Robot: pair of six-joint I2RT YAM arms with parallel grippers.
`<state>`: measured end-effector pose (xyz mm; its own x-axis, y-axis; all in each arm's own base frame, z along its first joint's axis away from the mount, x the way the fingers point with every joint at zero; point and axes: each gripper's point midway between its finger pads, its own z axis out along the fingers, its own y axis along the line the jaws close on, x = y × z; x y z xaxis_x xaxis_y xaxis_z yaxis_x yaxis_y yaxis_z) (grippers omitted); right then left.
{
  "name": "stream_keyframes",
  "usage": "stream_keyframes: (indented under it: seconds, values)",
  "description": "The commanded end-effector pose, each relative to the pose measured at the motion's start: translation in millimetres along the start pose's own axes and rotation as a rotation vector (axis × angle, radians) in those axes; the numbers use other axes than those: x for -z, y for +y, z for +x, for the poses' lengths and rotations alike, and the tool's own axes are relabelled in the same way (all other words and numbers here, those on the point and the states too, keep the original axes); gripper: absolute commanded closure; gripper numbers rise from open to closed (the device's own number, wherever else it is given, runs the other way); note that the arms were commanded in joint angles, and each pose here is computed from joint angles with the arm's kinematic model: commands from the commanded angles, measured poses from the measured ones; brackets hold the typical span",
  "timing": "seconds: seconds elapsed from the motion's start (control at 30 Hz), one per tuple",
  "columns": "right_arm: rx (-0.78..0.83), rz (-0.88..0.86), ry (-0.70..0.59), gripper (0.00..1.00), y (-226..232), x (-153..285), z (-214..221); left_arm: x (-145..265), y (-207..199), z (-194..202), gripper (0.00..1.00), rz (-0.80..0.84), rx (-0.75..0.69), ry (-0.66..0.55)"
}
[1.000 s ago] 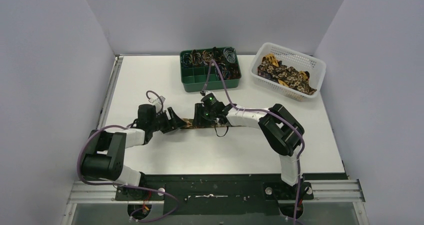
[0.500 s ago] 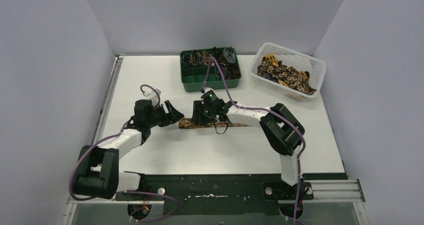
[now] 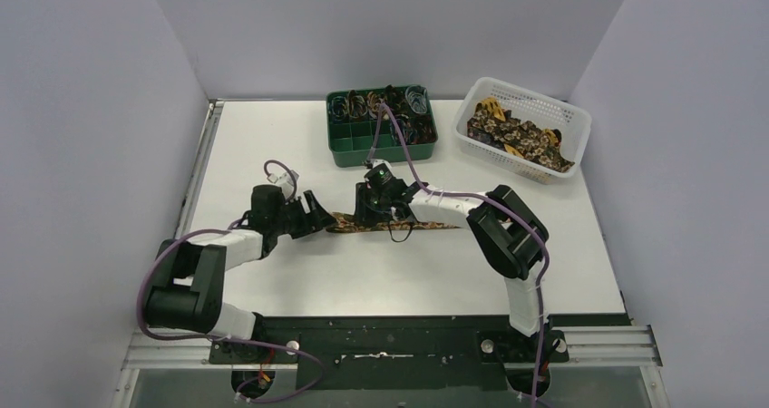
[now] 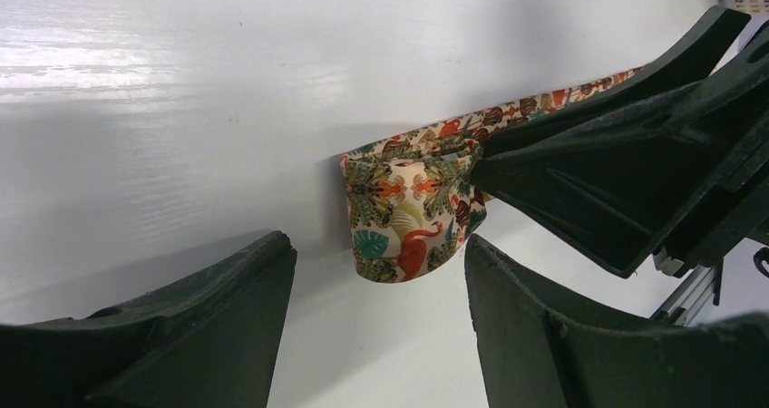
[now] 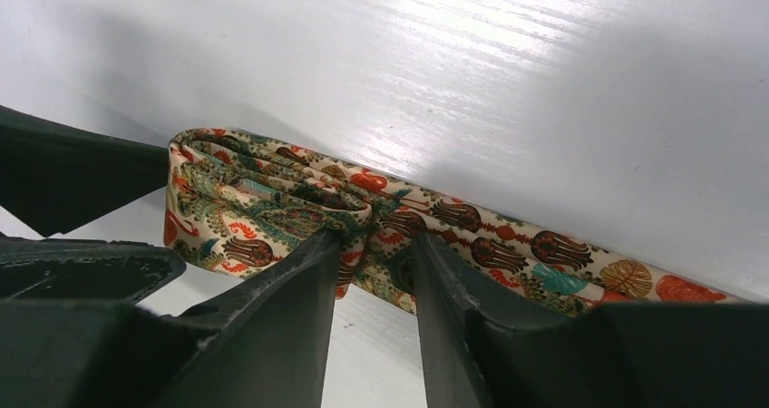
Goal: Roll the ties
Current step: Roll the tie at the center of the board.
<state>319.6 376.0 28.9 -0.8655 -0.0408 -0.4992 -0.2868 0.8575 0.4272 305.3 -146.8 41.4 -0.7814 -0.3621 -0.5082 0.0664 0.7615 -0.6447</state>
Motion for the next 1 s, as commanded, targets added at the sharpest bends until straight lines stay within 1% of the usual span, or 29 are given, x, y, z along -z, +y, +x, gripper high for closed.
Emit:
stream_keyframes:
  seconds: [0.0, 0.17, 0.27, 0.53, 0.7, 0.73, 0.97]
  values:
    - [0.017, 0.041, -0.019, 0.63, -6, -3, -9, -5, -12, -7, 0.34, 0.077, -0.034, -0.017]
    - [0.017, 0.056, -0.017, 0.64, -10, -3, -6, -8, -14, -5, 0.34, 0.098, -0.023, -0.007]
    - [0.017, 0.061, -0.011, 0.64, -13, -4, -4, -12, -8, -5, 0.34, 0.075, 0.006, -0.01]
    - [0.016, 0.057, -0.006, 0.64, -14, -5, -3, -21, 6, 0, 0.39, 0.01, 0.039, 0.013]
    - [0.012, 0.055, -0.002, 0.64, -14, -5, -3, -25, 7, 11, 0.41, 0.017, 0.039, 0.035]
    - [0.012, 0.054, -0.003, 0.64, -14, -4, -3, -25, 7, 12, 0.43, 0.022, 0.041, 0.036]
    - [0.008, 0.053, 0.002, 0.63, -16, -5, -4, -26, 1, 17, 0.45, 0.058, 0.035, 0.04]
